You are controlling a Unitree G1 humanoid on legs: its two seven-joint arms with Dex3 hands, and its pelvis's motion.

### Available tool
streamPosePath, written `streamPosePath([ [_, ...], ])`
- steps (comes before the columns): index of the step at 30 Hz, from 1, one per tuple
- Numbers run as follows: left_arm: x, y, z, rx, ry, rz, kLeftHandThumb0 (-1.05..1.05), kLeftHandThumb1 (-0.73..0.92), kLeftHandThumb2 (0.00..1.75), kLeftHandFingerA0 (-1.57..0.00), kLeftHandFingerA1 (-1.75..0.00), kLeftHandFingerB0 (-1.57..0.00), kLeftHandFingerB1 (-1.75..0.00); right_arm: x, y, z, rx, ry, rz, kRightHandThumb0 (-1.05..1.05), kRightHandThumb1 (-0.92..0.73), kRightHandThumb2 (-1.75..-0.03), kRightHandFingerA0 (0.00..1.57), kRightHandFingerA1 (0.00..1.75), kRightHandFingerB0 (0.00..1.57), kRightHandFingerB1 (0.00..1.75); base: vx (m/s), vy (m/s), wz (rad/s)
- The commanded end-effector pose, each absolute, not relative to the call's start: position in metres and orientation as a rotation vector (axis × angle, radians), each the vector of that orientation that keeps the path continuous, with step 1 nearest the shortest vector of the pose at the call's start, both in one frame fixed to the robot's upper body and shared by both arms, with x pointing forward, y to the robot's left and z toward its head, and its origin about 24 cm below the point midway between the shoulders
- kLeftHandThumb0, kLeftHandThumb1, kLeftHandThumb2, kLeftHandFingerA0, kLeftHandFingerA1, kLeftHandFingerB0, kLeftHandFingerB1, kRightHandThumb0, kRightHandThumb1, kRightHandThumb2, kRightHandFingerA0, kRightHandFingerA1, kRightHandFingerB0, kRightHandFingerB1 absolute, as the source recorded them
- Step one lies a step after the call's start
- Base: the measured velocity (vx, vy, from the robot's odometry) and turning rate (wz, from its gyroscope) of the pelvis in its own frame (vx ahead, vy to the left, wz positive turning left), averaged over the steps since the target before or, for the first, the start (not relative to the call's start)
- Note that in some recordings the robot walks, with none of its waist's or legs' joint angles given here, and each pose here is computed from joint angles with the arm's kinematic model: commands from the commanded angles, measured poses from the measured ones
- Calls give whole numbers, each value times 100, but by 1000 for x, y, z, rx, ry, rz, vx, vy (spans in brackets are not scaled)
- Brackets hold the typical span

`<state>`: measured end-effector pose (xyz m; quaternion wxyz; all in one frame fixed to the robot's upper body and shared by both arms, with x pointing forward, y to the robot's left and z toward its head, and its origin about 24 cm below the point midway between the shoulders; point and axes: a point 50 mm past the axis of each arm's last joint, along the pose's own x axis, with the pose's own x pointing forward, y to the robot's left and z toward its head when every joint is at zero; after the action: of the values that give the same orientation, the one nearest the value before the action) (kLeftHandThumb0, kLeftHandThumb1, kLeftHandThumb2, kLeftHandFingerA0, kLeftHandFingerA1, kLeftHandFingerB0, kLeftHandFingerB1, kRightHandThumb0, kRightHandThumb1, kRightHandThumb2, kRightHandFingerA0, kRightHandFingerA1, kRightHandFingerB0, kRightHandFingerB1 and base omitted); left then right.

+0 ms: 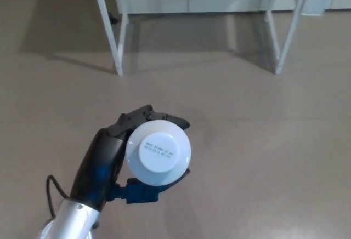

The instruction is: The robot picks up a bottle from a person using its left hand and walk towards the table in frontand put the bottle on the table.

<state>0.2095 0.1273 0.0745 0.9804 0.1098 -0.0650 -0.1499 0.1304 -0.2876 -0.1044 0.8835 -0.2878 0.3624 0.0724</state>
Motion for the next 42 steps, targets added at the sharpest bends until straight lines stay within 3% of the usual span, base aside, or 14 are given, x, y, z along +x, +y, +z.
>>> streamPosePath([
  [1, 209, 130, 75, 207, -148, -297, -22, 81, 66, -141, -106, -125, -80, 127, -286, -107, -602, 772, 169, -33, -71, -61, 58, 44, 55, 41, 293, -113, -4],
  [9, 209, 127, 72, 211, -134, -303, -24, 79, 66, -140, -106, -127, -80, 126, -287, -106, -604, 777, 171, -34, -70, -61, 58, 44, 53, 41, 370, 65, -16],
  [10, 207, 126, 71, 210, -130, -304, -24, 79, 66, -144, -103, -128, -79, 126, -287, -107, -596, 783, 173, -38, -58, -88, 51, 57, 43, 53, 592, 198, -13],
  [13, 206, 126, 70, 212, -127, -307, -26, 79, 66, -144, -103, -128, -79, 126, -286, -107, -592, 786, 169, -38, -57, -88, 52, 58, 43, 52, 512, 189, -28],
  [14, 206, 126, 69, 205, -123, -307, -24, 80, 66, -144, -105, -128, -78, 126, -286, -107, -593, 787, 170, -34, -71, -61, 56, 43, 52, 40, 503, 184, -3],
  [16, 206, 127, 69, 208, -119, -309, -23, 80, 66, -144, -105, -128, -78, 126, -285, -107, -591, 785, 173, -33, -71, -61, 57, 43, 53, 41, 355, 108, 2],
  [17, 206, 127, 68, 209, -121, -312, -23, 79, 66, -144, -104, -127, -78, 126, -286, -106, -590, 777, 179, -37, -58, -88, 52, 58, 43, 53, 382, 102, 1],
  [20, 207, 127, 69, 214, -123, -316, -23, 79, 66, -144, -103, -127, -77, 128, -286, -106, -597, 775, 177, -38, -57, -88, 52, 58, 43, 52, 389, 35, 11],
  [21, 207, 127, 69, 218, -119, -314, -23, 79, 66, -145, -104, -128, -78, 128, -286, -106, -598, 776, 175, -33, -71, -61, 57, 43, 53, 41, 415, -71, 14],
  [22, 207, 127, 69, 215, -112, -313, -22, 80, 67, -146, -104, -128, -77, 128, -286, -106, -592, 774, 173, -37, -57, -88, 52, 58, 44, 53, 420, -101, 14],
  [27, 205, 127, 69, 222, -115, -314, -22, 78, 67, -142, -107, -127, -80, 126, -287, -107, -602, 784, 174, -38, -58, -88, 51, 57, 44, 53, 508, -127, 13],
  [28, 204, 127, 68, 221, -117, -315, -22, 78, 66, -141, -107, -127, -79, 125, -287, -107, -599, 787, 173, -38, -57, -88, 51, 57, 44, 53, 543, -108, 45],
  [29, 203, 126, 68, 217, -118, -315, -23, 79, 66, -140, -106, -128, -77, 125, -287, -108, -593, 787, 171, -33, -71, -61, 57, 43, 53, 41, 538, -118, 19],
  [42, 208, 125, 69, 241, -132, -322, -21, 80, 67, -142, -109, -126, -83, 122, -288, -107, -599, 784, 170, -34, -71, -61, 61, 45, 53, 41, 489, -1, -25],
])
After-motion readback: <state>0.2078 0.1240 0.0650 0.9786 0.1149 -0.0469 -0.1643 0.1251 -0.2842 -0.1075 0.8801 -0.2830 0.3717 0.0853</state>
